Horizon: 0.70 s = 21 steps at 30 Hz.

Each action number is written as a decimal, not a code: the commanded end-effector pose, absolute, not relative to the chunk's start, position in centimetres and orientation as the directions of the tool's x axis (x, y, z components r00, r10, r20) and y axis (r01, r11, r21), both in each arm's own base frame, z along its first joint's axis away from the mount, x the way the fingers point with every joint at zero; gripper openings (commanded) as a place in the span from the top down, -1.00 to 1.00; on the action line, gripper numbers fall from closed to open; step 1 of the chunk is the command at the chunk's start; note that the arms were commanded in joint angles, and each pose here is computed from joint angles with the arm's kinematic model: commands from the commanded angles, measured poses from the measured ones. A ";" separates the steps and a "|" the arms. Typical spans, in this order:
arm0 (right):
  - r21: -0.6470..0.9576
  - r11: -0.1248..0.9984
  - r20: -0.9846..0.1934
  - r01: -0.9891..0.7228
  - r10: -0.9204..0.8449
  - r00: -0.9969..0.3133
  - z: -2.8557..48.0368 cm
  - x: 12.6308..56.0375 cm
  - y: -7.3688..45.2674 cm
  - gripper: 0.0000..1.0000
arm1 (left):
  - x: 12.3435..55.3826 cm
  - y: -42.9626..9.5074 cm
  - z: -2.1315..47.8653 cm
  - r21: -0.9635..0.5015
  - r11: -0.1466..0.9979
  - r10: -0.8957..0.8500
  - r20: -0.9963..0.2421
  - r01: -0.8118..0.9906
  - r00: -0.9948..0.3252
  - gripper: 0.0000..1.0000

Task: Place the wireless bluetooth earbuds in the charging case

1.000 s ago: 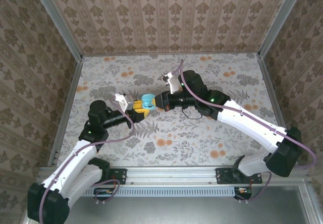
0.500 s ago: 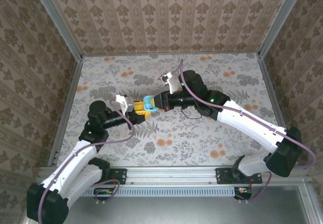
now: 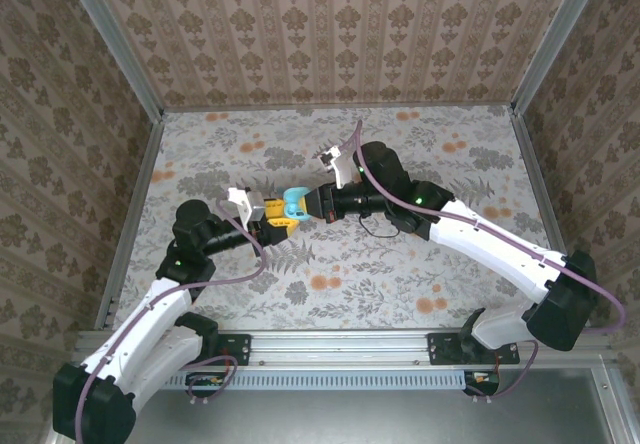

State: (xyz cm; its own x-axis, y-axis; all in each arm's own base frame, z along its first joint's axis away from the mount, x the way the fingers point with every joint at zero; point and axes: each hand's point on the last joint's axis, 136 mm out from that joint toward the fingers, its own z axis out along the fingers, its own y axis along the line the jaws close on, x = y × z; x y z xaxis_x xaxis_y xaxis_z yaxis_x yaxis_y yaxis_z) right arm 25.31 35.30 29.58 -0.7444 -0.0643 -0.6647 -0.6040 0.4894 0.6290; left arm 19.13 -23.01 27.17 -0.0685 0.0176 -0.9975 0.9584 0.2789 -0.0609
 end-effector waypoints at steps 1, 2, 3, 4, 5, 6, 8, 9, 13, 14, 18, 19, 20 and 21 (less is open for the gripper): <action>0.647 0.468 -0.653 -0.602 -0.068 -0.754 29.3 24.6 35.5 0.78 | 18.2 -23.3 29.4 -0.008 0.242 -0.021 -1.000 0.970 -0.003 0.52; 0.647 0.470 -0.652 -0.600 -0.067 -0.755 29.2 24.6 35.4 0.78 | 18.2 -23.3 29.5 -0.006 0.242 -0.022 -1.000 0.970 -0.001 0.52; 0.648 0.471 -0.650 -0.599 -0.068 -0.757 29.2 24.6 35.4 0.77 | 18.2 -23.3 29.5 -0.006 0.240 -0.023 -1.000 0.971 0.000 0.52; 0.647 0.474 -0.649 -0.597 -0.068 -0.758 29.1 24.6 35.4 0.77 | 18.2 -23.3 29.5 -0.005 0.241 -0.022 -1.000 0.970 0.001 0.52; 0.645 0.480 -0.648 -0.594 -0.070 -0.759 28.9 24.6 35.3 0.74 | 18.2 -23.3 29.6 -0.002 0.241 -0.023 -1.000 0.970 0.004 0.52; 0.641 0.486 -0.649 -0.594 -0.070 -0.758 28.9 24.7 35.2 0.70 | 18.3 -23.3 29.6 -0.003 0.242 -0.022 -1.000 0.970 0.002 0.52; 0.631 0.503 -0.649 -0.590 -0.073 -0.757 28.7 24.8 35.0 0.60 | 18.2 -23.3 29.6 -0.003 0.240 -0.023 -1.000 0.971 0.003 0.52; 0.626 0.513 -0.650 -0.588 -0.074 -0.756 28.6 24.9 34.9 0.57 | 18.2 -23.3 29.7 -0.001 0.240 -0.023 -1.000 0.971 0.005 0.52; 0.604 0.539 -0.659 -0.587 -0.077 -0.748 28.6 25.2 34.5 0.46 | 18.2 -23.4 29.6 -0.001 0.237 -0.023 -1.000 0.971 0.004 0.52; 0.600 0.545 -0.659 -0.586 -0.079 -0.748 28.5 25.3 34.5 0.45 | 18.1 -23.4 29.6 -0.002 0.235 -0.023 -1.000 0.972 0.003 0.52; 0.590 0.552 -0.662 -0.590 -0.088 -0.744 28.9 25.5 34.6 0.38 | 18.1 -23.5 29.5 -0.004 0.234 -0.022 -1.000 0.972 0.001 0.52; 0.586 0.552 -0.665 -0.593 -0.090 -0.741 29.0 25.5 34.6 0.36 | 18.1 -23.5 29.5 -0.005 0.235 -0.021 -1.000 0.972 0.000 0.52; 0.583 0.555 -0.668 -0.594 -0.089 -0.739 29.2 25.5 34.5 0.34 | 18.1 -23.5 29.5 -0.005 0.235 -0.020 -1.000 0.972 0.000 0.52; 0.578 0.559 -0.670 -0.594 -0.090 -0.737 29.3 25.6 34.4 0.31 | 18.1 -23.5 29.5 -0.005 0.236 -0.021 -1.000 0.972 0.000 0.51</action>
